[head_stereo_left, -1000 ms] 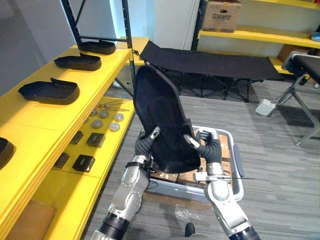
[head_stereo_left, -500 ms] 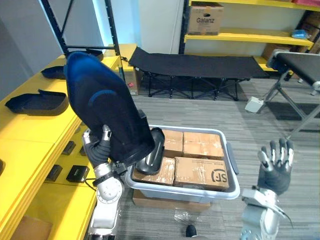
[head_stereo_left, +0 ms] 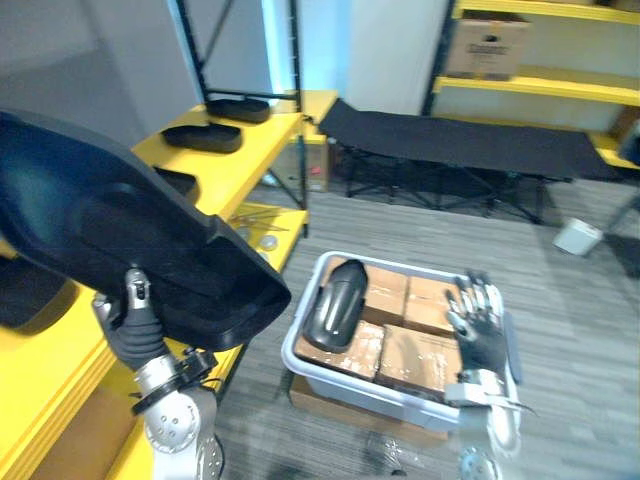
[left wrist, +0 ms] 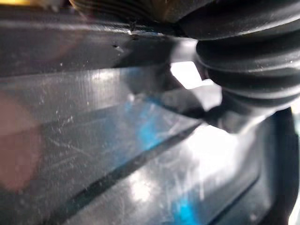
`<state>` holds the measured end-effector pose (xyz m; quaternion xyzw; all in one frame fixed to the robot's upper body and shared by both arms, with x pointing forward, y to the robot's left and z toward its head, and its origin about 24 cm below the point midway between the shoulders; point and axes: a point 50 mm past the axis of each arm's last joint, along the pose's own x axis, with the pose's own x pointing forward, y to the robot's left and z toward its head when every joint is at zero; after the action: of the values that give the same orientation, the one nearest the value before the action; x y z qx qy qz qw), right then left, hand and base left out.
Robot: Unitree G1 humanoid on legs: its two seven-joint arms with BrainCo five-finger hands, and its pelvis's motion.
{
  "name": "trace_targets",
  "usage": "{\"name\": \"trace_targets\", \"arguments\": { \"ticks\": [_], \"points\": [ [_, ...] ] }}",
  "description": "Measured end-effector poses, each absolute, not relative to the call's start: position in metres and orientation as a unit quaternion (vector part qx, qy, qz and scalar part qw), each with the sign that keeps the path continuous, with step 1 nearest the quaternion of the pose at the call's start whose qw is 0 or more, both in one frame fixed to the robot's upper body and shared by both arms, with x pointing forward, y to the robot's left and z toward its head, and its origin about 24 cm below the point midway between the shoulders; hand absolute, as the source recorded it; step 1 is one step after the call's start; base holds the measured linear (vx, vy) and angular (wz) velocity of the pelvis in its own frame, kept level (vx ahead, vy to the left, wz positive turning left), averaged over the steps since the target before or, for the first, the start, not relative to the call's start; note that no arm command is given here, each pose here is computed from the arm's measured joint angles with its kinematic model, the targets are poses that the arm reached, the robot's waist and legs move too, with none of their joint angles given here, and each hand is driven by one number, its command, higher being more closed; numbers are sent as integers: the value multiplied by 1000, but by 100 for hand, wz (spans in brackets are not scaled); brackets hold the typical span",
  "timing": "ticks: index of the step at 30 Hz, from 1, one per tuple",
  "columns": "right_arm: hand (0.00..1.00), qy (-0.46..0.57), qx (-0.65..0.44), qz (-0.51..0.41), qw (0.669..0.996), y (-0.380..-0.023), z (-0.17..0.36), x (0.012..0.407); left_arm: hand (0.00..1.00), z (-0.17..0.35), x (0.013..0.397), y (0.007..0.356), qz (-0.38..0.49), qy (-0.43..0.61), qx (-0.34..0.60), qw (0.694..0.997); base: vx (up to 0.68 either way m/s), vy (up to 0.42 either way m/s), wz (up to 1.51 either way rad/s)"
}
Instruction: Walk over and take plastic housings, then place them on the shelf
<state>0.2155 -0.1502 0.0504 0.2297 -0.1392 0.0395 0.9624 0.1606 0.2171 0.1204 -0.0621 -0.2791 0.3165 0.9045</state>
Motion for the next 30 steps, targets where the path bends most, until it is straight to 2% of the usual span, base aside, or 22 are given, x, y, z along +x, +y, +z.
{"name": "trace_targets", "arguments": {
  "ticks": [3,7,12,21,23,26,30],
  "points": [
    [0,-134,231,45,963,-146,50,218,100,120,153,225,328,-277,-46,902,49,16,114],
    [0,-124,222,1,967,-160,47,215,100,121,153,227,294,-283,-45,912,141,-66,117],
    [0,-149,212,26,966,-157,59,226,100,120,151,229,292,-282,-38,913,92,8,26],
    [0,-144,180,-78,970,-203,49,206,100,100,179,193,148,-245,-101,953,-9,-6,118],
    [0,-140,157,-76,975,-206,47,208,100,100,182,184,126,-244,-109,956,-21,140,37],
    [0,-127,176,-50,975,-186,42,212,100,100,181,189,135,-244,-103,955,-22,149,-26],
    [0,-148,173,-22,974,-184,50,217,100,99,177,198,144,-237,-79,957,-33,59,-71]
  ]
}}
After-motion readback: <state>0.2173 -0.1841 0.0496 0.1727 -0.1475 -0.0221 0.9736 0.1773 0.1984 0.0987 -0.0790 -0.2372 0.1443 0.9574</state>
